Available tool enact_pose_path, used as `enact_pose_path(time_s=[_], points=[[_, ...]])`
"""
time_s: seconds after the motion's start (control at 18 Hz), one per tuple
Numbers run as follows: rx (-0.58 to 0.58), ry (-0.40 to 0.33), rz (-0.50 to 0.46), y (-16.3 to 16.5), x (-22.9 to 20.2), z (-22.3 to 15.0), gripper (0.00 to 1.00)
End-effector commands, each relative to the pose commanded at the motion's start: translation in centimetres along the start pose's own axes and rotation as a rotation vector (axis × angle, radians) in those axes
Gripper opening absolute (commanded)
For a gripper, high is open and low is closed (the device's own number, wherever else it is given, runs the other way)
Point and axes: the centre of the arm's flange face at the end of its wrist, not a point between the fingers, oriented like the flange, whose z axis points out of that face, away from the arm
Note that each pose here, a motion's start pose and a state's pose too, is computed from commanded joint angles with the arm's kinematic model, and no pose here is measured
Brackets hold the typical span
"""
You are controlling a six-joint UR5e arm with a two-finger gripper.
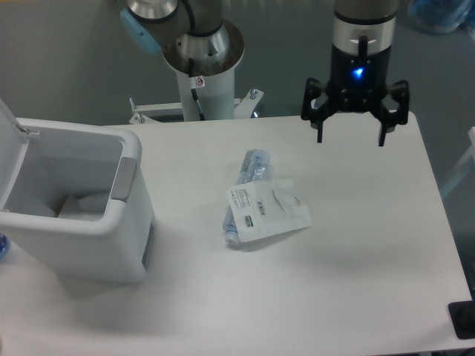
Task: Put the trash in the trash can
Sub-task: 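Move the open gripper over the white paper packet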
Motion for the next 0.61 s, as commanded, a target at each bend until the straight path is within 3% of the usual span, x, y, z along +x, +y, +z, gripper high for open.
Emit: enact_pose_path(time_s=[0.17,0.61], points=[[-0.006,0.008,0.000,0.1,0.5,0.5,1.00],[-0.021,0.020,-0.007,3.3,3.4,7.1,1.00]])
